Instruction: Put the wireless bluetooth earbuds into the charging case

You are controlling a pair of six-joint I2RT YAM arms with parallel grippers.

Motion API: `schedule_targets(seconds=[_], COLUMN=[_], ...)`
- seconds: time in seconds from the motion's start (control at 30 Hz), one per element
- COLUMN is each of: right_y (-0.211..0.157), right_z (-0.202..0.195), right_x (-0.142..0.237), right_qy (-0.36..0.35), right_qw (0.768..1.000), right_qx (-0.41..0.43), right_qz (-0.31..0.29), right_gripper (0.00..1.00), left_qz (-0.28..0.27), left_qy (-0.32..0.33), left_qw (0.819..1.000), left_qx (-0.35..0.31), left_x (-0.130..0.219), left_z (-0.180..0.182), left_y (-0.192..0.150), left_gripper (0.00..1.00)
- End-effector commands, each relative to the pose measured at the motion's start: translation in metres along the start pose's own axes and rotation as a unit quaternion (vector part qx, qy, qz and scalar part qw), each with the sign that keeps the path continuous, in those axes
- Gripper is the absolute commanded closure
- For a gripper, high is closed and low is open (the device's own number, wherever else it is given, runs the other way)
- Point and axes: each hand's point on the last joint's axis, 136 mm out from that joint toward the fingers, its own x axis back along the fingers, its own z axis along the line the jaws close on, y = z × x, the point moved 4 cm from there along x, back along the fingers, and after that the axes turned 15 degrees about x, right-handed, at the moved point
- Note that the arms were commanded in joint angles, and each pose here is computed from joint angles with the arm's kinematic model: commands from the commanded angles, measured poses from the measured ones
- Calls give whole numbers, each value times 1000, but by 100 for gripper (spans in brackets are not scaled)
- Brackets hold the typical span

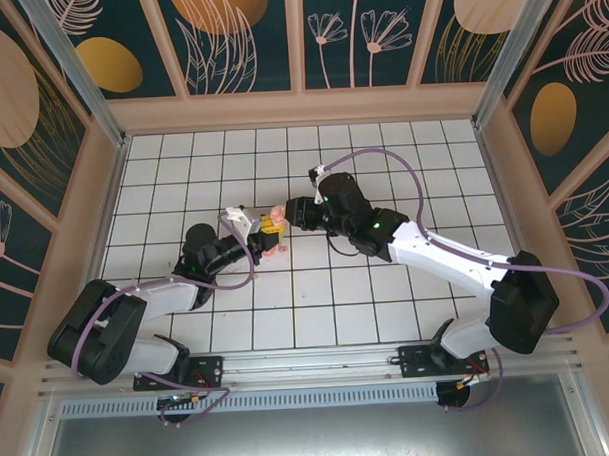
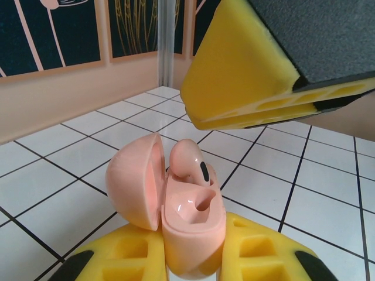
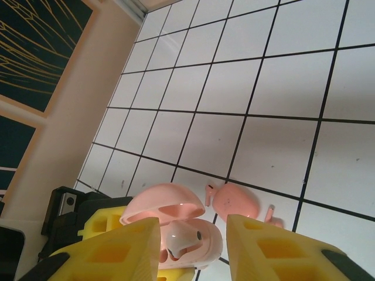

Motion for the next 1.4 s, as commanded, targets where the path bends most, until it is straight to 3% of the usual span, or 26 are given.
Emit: schedule_targets(seconds=[0.0, 0.4, 0.73, 0.93, 1.07, 1.37], right_y=[10, -30, -56, -48, -27, 3], right_z=[6, -18, -22, -11, -3, 5], right_x=[-3, -19, -16, -15, -7, 20], right_qy=[12, -24, -43, -25, -14, -2], right_qw=[1000, 998, 995, 996, 999, 1000], right_qx=[10, 1, 3, 15, 20, 28], right_qz=[-5, 54, 95, 81, 41, -13], right_gripper=[66, 76, 77, 77, 70, 64], left_qz=[-23, -24, -29, -28, -26, -22], left_qy=[-8, -11, -6, -6, 1, 48], left_qw=[999, 999, 999, 999, 999, 998], left_qx=[-26, -29, -37, -37, -34, 19], left_x=[1, 3, 5, 4, 5, 8], left_z=[-6, -8, -9, -9, -7, 17], left_y=[13, 15, 20, 20, 18, 14], left_gripper=[87, 87, 87, 87, 87, 87])
